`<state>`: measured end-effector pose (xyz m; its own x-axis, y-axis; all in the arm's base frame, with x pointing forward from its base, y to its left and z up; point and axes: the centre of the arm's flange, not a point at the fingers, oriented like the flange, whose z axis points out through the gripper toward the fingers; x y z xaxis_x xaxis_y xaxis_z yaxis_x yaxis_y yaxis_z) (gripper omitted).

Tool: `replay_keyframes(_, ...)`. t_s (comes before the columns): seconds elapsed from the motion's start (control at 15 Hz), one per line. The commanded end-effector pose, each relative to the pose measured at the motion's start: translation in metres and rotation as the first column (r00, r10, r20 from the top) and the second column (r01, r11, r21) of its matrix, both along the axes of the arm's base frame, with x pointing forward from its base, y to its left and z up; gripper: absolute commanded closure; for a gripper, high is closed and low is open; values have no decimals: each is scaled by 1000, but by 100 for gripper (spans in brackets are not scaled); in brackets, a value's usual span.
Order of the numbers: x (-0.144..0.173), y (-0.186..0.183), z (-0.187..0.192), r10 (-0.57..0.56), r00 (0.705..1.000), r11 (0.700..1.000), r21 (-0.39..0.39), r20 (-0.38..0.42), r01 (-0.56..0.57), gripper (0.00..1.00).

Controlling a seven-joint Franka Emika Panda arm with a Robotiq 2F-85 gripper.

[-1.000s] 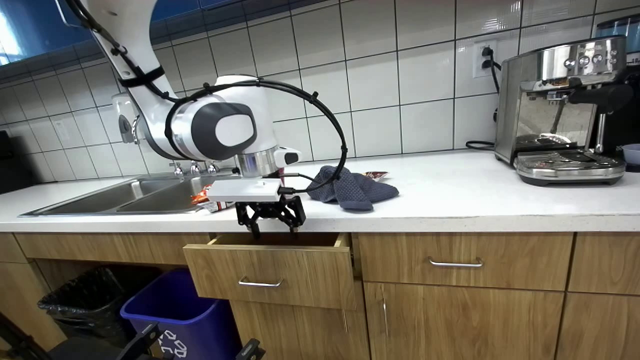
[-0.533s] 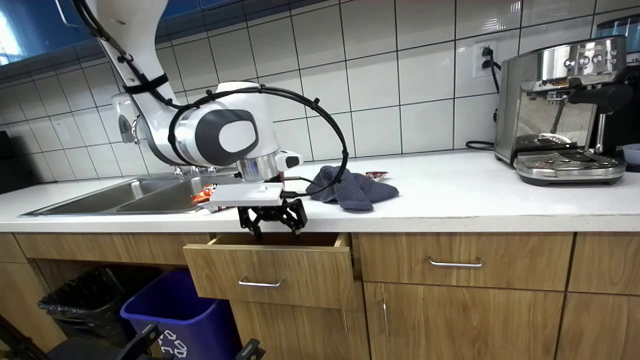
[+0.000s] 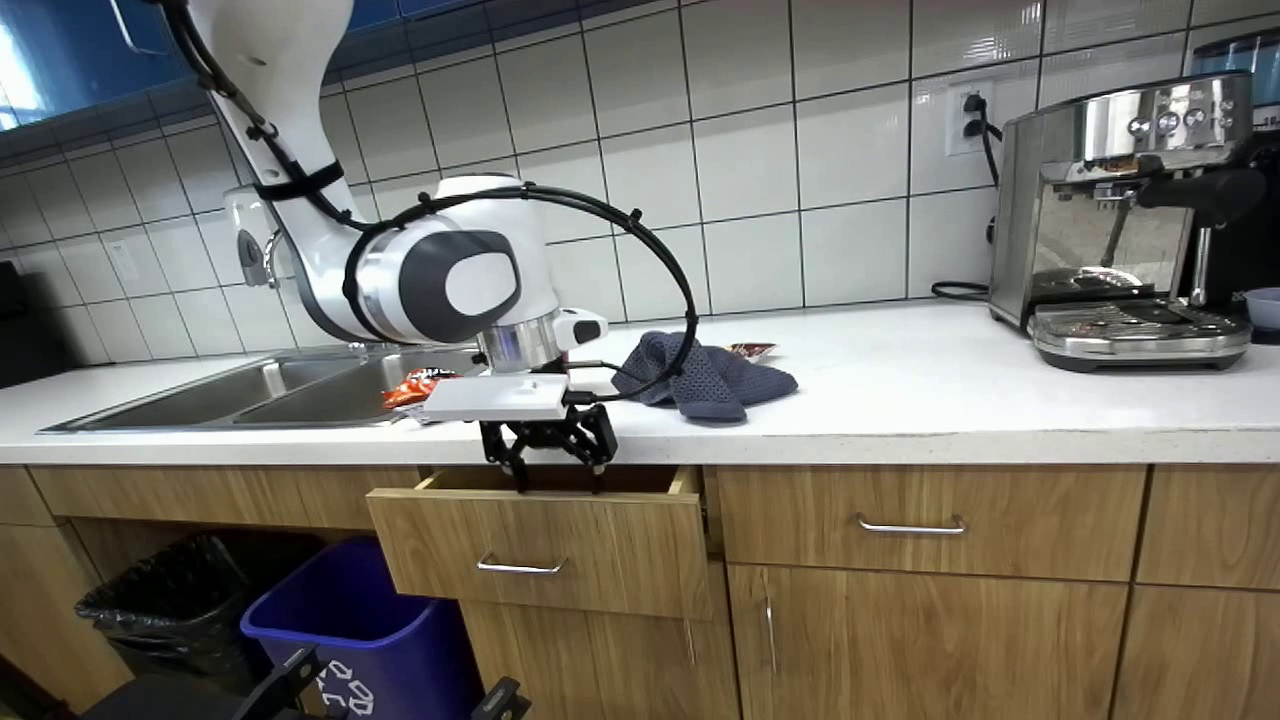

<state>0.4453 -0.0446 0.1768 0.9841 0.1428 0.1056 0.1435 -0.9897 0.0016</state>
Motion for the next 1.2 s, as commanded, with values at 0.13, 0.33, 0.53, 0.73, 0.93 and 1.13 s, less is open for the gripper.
replay_keyframes(0.13, 9, 1, -2, -23, 999, 1000, -11, 25, 23, 0)
replay_keyframes(0.33, 12, 2, -1, -20, 999, 1000, -22, 40, 21, 0)
replay_keyframes(0.53, 14, 3, -4, -25, 998, 999, -34, 51, 27, 0)
replay_keyframes(0.73, 17, 1, -11, -40, 998, 998, -45, 51, 42, 0)
replay_keyframes(0.93, 20, -1, -15, -58, 997, 997, -45, 45, 60, 0)
replay_keyframes(1.13, 18, -1, -18, -69, 997, 997, -42, 22, 70, 0)
